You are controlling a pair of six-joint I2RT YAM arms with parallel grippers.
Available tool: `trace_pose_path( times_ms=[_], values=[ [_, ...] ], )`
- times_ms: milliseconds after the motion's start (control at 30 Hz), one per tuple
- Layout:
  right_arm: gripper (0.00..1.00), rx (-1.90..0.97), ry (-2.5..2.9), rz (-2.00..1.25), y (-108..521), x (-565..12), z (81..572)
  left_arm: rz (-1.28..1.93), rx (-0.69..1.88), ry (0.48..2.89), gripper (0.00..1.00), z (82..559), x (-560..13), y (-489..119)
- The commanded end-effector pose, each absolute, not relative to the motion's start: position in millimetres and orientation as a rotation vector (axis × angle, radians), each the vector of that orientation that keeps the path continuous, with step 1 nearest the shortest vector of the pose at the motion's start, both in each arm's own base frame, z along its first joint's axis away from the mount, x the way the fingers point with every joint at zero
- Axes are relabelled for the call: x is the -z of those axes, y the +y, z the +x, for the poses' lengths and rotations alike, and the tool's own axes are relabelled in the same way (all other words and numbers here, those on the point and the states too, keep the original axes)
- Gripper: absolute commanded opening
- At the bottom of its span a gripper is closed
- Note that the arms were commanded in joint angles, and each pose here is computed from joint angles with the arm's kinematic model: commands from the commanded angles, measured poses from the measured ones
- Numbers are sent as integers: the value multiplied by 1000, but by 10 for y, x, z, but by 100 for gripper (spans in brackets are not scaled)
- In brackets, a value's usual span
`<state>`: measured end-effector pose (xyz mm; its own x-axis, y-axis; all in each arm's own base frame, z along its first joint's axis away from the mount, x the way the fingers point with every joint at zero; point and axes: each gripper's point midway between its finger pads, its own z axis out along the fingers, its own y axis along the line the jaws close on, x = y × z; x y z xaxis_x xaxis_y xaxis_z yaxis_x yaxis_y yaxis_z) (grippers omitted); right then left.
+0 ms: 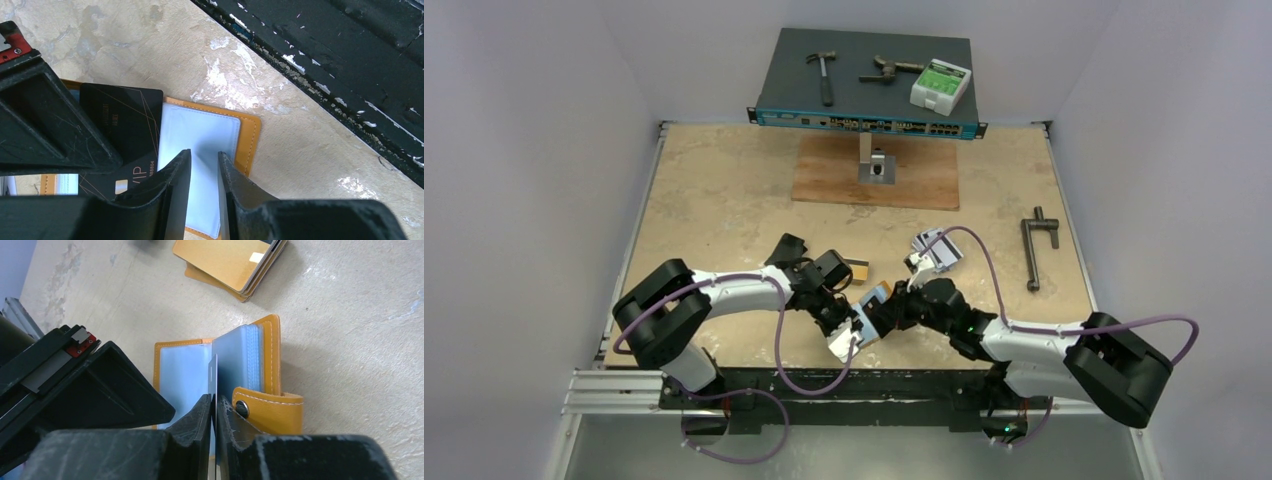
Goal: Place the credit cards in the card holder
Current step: Insert the credit card into the card holder.
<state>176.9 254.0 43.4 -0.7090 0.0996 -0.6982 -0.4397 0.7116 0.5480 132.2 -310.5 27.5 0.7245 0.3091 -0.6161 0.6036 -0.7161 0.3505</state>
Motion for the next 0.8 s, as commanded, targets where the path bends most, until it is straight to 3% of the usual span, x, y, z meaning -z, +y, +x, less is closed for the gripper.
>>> trace_pose_path(
  times_ms=[0,33,367,767],
  values=[
    [4,-923,2132,-238,2576,-582,1899,2374,731,652,25,1286,-325,-3144],
    [0,-919,2124,-232,2570,-593,1914,2376,735,650,25,1271,-322,-3131],
    [0,-986,1977,-27,2511,-741,2065,2399,756,647,23,1171,-265,-3008],
    [0,-1048,1989,-24,2622,-569,2048,2405,778,638,25,1118,-254,-3003]
  ],
)
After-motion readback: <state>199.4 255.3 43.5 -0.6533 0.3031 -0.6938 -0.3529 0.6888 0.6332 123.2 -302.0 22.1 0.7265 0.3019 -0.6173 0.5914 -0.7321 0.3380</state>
